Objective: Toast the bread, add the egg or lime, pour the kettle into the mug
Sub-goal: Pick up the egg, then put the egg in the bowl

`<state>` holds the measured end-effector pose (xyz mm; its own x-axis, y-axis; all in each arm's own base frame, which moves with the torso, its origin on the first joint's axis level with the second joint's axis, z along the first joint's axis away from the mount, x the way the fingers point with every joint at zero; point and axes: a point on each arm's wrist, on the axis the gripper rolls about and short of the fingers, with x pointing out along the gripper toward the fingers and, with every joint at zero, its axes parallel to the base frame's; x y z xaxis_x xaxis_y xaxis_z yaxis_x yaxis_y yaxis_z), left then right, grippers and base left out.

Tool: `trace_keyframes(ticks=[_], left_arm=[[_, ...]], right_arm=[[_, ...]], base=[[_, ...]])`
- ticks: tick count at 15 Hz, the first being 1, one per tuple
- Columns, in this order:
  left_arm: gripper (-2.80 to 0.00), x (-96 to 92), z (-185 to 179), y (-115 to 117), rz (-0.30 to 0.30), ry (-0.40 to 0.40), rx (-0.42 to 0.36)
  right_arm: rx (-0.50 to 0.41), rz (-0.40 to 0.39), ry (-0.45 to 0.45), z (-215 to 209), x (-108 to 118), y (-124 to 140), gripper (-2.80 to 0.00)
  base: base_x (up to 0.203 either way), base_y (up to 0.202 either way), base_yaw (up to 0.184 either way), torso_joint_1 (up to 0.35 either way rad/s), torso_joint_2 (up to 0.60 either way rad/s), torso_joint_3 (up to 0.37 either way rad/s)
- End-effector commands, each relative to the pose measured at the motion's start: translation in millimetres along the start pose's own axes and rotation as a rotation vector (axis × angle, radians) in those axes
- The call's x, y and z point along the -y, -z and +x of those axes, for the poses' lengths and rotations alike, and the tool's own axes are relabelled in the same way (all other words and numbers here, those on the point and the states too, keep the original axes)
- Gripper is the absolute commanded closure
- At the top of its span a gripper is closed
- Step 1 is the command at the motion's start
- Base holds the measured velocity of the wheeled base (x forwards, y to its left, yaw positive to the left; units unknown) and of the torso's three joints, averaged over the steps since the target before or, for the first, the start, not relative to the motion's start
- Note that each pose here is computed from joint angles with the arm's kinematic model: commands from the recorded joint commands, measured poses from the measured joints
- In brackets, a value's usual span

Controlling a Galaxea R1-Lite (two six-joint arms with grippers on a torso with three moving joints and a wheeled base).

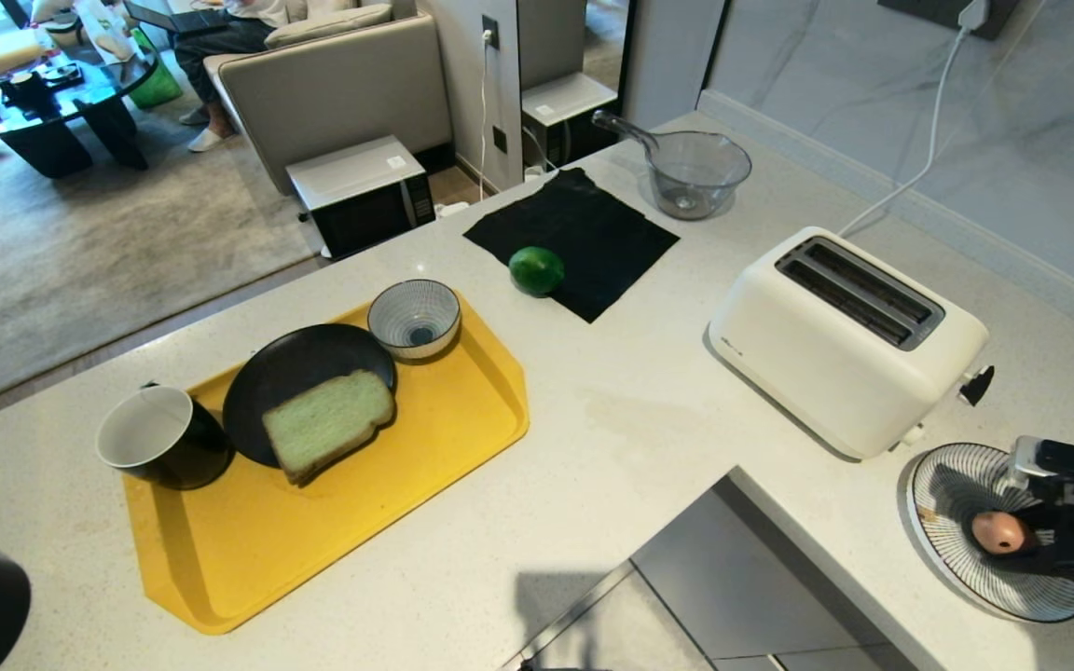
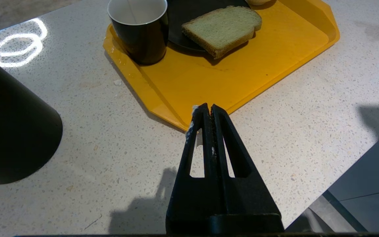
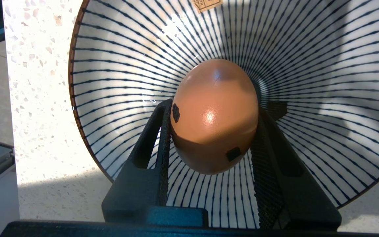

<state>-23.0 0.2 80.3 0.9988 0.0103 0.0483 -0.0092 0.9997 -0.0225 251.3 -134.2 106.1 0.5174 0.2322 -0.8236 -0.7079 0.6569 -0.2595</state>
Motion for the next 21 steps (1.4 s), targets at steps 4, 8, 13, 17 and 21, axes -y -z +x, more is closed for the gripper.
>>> trace_keyframes(ticks=[4, 8, 13, 17, 21], left_arm=[[0.0, -0.1, 1.0, 4.7, -0.001, -0.001, -0.015], [0.0, -0.1, 1.0, 4.7, 0.001, -0.001, -0.015], [0.0, -0.1, 1.0, 4.7, -0.001, -0.001, -0.015], [0.0, -0.1, 1.0, 4.7, 0.001, -0.001, -0.015], [0.0, -0.1, 1.0, 4.7, -0.001, -0.001, -0.015]], right_arm=[[0.019, -0.008, 0.038, -12.3, 0.8, -0.9, 0.0], [0.058, 0.006, 0.091, -29.2, 3.7, -1.7, 0.0], [0.127, 0.092, 0.153, -53.3, 1.9, -12.8, 0.0], [0.151, 0.125, 0.231, -79.1, -4.5, -18.7, 0.0], [0.146, 0.172, 0.309, -101.1, -10.0, -11.8, 0.0]], base=[[0.0, 0.0, 0.0, 0.0, 0.0, 0.0], [0.0, 0.0, 0.0, 0.0, 0.0, 0.0], [0.0, 0.0, 0.0, 0.0, 0.0, 0.0], [0.0, 0.0, 0.0, 0.0, 0.0, 0.0], [0.0, 0.0, 0.0, 0.0, 0.0, 0.0]])
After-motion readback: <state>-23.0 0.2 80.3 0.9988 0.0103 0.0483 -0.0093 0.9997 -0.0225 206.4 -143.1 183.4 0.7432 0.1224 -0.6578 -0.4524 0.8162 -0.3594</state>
